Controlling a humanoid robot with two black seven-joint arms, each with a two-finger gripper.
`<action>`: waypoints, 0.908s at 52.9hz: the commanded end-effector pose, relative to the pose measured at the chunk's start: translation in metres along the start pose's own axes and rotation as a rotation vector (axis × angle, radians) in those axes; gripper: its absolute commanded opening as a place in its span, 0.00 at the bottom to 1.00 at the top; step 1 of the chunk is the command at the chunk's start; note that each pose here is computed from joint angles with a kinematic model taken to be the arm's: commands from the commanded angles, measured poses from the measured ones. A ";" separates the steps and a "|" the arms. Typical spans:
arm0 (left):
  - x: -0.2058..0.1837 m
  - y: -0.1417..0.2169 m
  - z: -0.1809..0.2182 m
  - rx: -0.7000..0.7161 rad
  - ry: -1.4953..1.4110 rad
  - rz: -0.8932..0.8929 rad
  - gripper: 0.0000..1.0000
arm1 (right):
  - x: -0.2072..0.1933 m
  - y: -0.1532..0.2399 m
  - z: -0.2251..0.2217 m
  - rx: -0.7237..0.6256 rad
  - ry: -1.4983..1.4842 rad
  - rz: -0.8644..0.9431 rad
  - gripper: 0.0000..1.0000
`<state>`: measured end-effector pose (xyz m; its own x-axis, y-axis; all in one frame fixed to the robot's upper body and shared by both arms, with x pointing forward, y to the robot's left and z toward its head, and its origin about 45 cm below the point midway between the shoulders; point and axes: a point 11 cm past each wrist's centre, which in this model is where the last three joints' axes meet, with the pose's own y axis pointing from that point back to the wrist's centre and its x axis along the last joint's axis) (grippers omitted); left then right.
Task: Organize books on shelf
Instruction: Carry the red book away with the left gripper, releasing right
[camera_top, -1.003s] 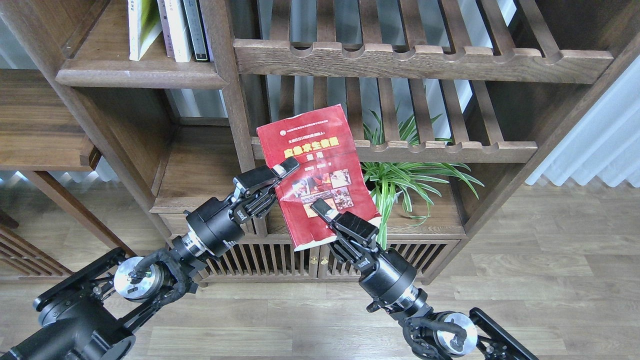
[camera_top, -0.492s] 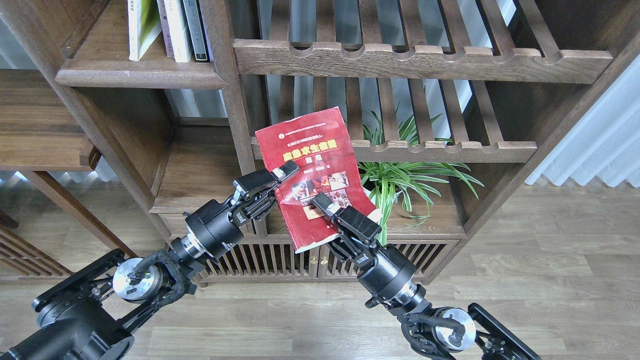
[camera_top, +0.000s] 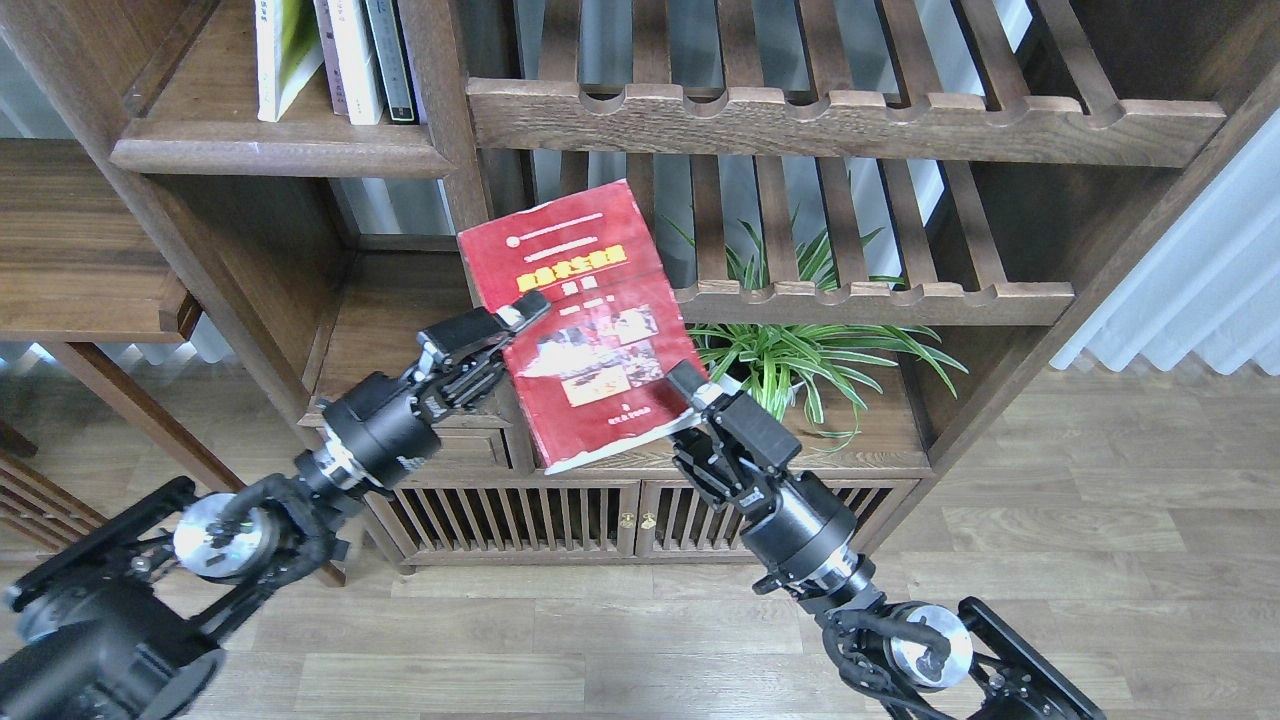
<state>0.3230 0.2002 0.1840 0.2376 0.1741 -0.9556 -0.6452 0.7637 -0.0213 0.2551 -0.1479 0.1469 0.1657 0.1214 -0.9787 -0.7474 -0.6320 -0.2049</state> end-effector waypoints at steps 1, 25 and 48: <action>0.001 0.010 0.008 0.011 -0.048 0.028 0.02 | 0.000 -0.001 0.000 0.004 -0.003 -0.003 0.83; -0.034 0.016 0.044 -0.023 -0.212 -0.018 0.00 | 0.000 -0.005 0.009 0.007 -0.028 -0.013 0.83; -0.113 0.018 0.131 -0.220 -0.397 -0.161 0.00 | 0.001 -0.006 0.015 -0.007 -0.030 -0.013 0.83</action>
<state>0.3734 0.2647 0.3077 0.5437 0.3035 -0.7825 -0.7018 0.6757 -0.2256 0.2507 -0.1346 0.1462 0.1530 0.1537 -0.9762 -0.7443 -0.6319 -0.2161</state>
